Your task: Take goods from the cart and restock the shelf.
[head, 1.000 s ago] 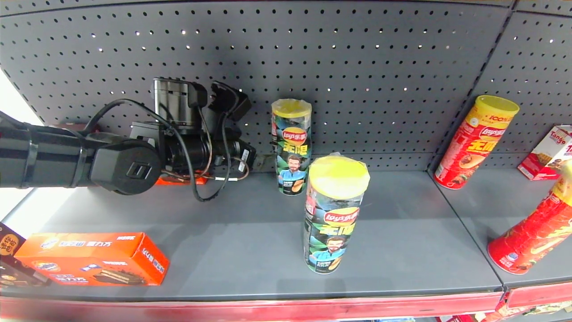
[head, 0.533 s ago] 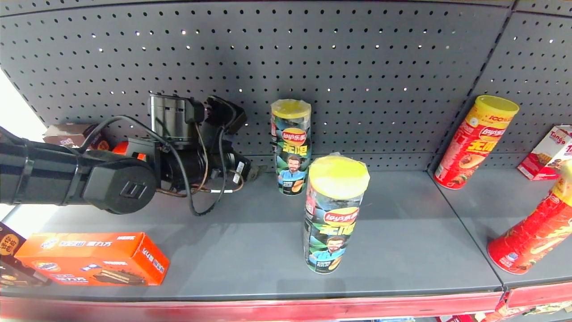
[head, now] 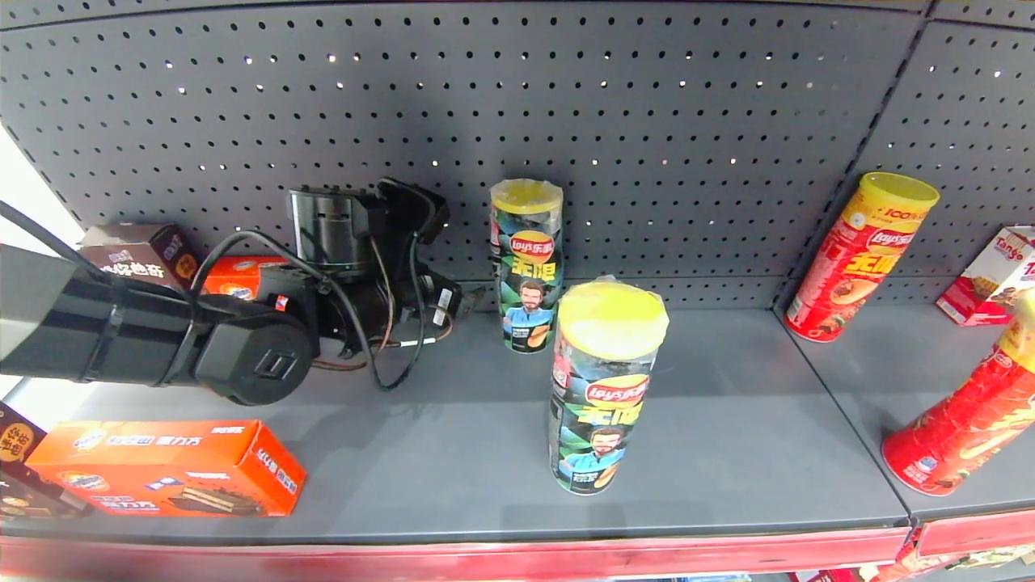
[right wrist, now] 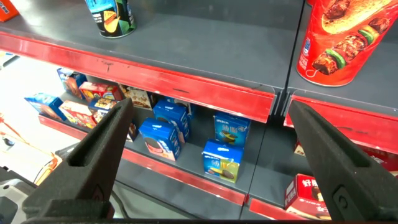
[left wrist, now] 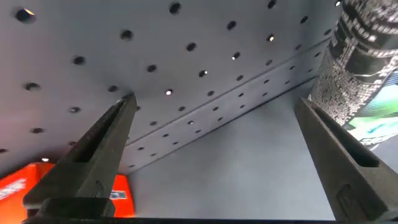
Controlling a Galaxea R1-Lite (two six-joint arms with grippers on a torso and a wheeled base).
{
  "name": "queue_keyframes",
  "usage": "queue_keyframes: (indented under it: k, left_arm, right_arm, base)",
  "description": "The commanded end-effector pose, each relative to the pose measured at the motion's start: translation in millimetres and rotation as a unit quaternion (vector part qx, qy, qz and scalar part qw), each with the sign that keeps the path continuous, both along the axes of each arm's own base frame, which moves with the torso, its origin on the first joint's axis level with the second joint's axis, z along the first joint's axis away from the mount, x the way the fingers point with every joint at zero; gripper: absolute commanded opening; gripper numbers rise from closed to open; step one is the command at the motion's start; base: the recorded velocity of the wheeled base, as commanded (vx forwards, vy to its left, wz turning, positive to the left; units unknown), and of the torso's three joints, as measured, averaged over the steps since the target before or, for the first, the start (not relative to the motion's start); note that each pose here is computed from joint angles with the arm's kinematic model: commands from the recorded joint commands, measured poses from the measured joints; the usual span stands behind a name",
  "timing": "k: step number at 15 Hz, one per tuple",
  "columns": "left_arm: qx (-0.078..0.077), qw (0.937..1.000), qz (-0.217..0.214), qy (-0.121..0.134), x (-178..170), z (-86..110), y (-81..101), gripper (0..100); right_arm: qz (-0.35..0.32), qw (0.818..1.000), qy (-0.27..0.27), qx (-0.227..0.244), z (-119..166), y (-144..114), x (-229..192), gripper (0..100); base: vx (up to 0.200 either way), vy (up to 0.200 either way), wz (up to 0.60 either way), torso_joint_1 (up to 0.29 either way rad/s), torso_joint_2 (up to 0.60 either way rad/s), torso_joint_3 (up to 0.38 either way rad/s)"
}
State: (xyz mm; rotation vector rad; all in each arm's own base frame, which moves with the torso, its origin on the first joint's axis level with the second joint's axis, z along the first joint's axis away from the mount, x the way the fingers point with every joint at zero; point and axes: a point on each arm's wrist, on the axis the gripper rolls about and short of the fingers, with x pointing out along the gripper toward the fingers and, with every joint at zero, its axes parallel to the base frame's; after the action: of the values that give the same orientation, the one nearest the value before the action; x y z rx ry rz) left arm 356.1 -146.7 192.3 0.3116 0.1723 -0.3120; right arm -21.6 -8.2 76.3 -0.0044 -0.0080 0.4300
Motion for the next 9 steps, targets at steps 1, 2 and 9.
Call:
queue_keyframes:
  k: [1, 2, 9]
  left_arm:
    - [-0.002, 1.0000, -0.003, 0.009, 3.4, -10.1, -5.3, 100]
    - [-0.008, 0.9999, -0.002, 0.011, 3.4, -11.3, -6.6, 100]
    - [-0.021, 0.9994, -0.009, 0.026, 2.5, -21.2, -22.4, 100]
  right_arm:
    - [0.001, 1.000, 0.000, 0.000, 0.1, 0.0, 0.1, 100]
    - [0.001, 1.000, 0.000, 0.000, 0.1, 0.0, 0.1, 100]
    - [0.001, 1.000, 0.000, 0.000, 0.1, 0.0, 0.1, 100]
  base:
    - [0.000, 0.000, 0.00, 0.000, 0.00, 0.000]
    - [0.000, 0.000, 0.00, 0.000, 0.00, 0.000]
    - [0.000, 0.000, 0.00, 0.000, 0.00, 0.000]
